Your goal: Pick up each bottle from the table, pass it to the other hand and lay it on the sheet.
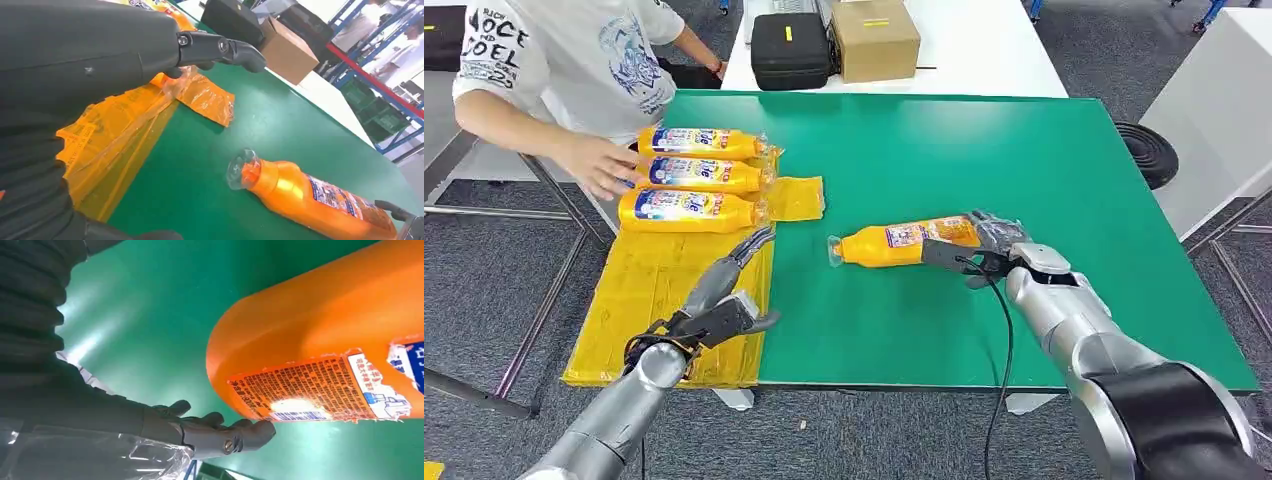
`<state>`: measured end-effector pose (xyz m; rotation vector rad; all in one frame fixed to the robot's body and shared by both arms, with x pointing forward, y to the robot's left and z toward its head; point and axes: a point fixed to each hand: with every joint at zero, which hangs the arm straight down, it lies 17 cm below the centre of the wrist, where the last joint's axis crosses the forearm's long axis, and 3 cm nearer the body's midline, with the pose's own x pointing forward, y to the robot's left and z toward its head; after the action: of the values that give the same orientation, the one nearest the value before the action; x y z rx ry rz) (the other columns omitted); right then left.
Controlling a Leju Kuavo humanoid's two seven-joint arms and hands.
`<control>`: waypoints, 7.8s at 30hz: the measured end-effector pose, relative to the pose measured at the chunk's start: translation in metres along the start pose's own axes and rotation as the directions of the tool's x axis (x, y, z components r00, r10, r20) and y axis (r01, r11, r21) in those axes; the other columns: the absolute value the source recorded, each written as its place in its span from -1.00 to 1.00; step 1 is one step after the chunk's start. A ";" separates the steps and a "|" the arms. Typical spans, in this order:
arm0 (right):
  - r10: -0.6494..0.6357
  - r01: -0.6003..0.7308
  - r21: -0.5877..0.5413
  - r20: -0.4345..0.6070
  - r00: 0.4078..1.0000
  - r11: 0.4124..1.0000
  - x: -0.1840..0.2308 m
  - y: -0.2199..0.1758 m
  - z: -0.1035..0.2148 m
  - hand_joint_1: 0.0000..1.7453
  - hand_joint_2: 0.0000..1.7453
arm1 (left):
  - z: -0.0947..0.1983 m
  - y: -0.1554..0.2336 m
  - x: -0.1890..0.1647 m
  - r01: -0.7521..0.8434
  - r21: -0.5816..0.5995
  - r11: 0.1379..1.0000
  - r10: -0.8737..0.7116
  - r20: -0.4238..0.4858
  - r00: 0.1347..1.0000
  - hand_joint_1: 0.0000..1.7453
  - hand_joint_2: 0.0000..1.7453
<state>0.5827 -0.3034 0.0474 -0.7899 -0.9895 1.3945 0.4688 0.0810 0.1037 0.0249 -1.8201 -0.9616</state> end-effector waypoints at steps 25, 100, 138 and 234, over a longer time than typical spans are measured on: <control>-0.076 0.121 -0.143 0.285 0.956 0.982 0.066 -0.065 0.000 -1.00 1.00 | 0.002 -0.003 -0.003 -0.014 -0.009 1.000 0.013 -0.008 1.000 -1.00 1.00; -0.301 0.214 0.308 0.273 0.914 0.927 0.086 0.048 0.024 0.92 1.00 | 0.024 0.009 -0.028 0.009 -0.001 1.000 -0.009 -0.074 0.997 -1.00 1.00; -0.215 0.363 -0.240 0.479 0.851 0.901 0.148 -0.010 0.027 1.00 1.00 | 0.047 0.039 -0.026 -0.193 0.224 0.955 0.213 -0.067 0.975 -1.00 1.00; -0.613 0.627 0.388 0.768 0.185 0.675 0.385 0.033 0.150 1.00 1.00 | 0.016 0.002 0.081 -0.904 -0.160 0.396 0.909 0.206 0.362 -1.00 1.00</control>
<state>0.4033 0.0638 0.1150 0.4938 -1.8506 0.9480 0.4190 0.0573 0.1657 -1.1032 -1.6476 -0.1324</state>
